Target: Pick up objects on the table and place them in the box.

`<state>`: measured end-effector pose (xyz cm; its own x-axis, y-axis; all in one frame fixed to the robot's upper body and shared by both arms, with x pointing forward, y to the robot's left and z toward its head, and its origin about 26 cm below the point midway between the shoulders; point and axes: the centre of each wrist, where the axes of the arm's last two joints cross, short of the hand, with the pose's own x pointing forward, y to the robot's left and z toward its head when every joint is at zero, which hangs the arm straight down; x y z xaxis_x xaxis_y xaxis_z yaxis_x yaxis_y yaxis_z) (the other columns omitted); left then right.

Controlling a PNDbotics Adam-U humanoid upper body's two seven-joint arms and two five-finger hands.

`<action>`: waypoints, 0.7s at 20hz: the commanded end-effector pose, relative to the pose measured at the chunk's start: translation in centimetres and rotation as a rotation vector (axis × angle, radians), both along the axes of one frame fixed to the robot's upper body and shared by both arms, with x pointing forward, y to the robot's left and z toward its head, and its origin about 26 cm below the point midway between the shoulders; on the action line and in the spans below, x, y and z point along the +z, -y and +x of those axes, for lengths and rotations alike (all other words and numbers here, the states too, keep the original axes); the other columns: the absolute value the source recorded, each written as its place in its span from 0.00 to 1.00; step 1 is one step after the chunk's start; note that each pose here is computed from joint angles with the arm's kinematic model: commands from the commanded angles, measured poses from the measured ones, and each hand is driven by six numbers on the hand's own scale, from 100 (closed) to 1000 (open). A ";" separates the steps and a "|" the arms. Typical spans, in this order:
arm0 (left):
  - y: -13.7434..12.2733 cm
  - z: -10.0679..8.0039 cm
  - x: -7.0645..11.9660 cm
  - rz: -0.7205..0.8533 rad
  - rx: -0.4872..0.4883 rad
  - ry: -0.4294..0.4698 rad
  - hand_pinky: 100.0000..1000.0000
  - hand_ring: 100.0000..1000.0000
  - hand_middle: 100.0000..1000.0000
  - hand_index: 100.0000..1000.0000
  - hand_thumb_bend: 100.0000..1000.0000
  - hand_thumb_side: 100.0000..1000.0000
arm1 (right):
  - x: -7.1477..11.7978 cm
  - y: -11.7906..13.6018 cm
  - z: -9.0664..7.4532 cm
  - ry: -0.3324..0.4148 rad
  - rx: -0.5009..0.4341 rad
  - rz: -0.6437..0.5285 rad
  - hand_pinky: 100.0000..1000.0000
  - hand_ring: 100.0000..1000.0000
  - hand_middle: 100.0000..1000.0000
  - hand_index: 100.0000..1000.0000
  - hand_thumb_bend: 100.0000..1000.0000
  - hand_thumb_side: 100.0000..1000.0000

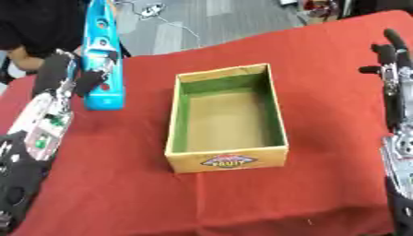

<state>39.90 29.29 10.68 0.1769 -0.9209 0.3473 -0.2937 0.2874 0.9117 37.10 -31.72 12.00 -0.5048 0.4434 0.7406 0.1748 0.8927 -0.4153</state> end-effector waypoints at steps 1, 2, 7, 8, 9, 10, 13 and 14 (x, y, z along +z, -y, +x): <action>-0.4 0.2 1.8 0.006 0.000 0.052 0.00 0.00 0.00 0.02 0.04 1.00 | 1.4 -0.2 0.2 0.044 0.006 -0.004 0.63 0.90 1.00 1.00 0.34 1.00; -0.2 0.2 1.8 0.002 -0.003 0.053 0.00 0.00 0.00 0.02 0.03 1.00 | 1.4 -0.2 0.3 0.045 0.006 -0.004 0.63 0.90 1.00 1.00 0.34 1.00; 0.4 0.4 1.9 -0.012 -0.021 0.062 0.00 0.00 0.00 0.02 0.04 1.00 | 1.5 -0.4 0.3 0.049 0.010 0.001 0.63 0.90 1.00 1.00 0.34 1.00; 0.6 0.4 1.9 -0.014 -0.025 0.064 0.00 0.00 0.00 0.02 0.04 1.00 | 1.5 -0.4 0.3 0.050 0.010 0.002 0.63 0.90 1.00 1.00 0.34 1.00; 0.7 0.4 2.0 -0.015 -0.028 0.066 0.00 0.00 0.00 0.02 0.05 1.00 | 1.5 -0.4 0.3 0.050 0.010 0.003 0.63 0.90 1.00 1.00 0.34 1.00; 0.8 0.5 2.0 -0.016 -0.031 0.068 0.00 0.00 0.00 0.02 0.04 1.00 | 1.5 -0.4 0.3 0.050 0.011 0.003 0.63 0.90 1.00 1.00 0.34 1.00; 1.3 0.6 2.2 -0.021 -0.047 0.074 0.00 0.00 0.00 0.02 0.04 1.00 | 1.5 -0.4 0.3 0.050 0.011 0.003 0.63 0.90 1.00 1.00 0.34 1.00; 1.6 0.7 2.3 -0.022 -0.058 0.076 0.00 0.00 0.00 0.02 0.04 1.00 | 1.5 -0.4 0.3 0.050 0.011 0.003 0.63 0.90 1.00 1.00 0.34 1.00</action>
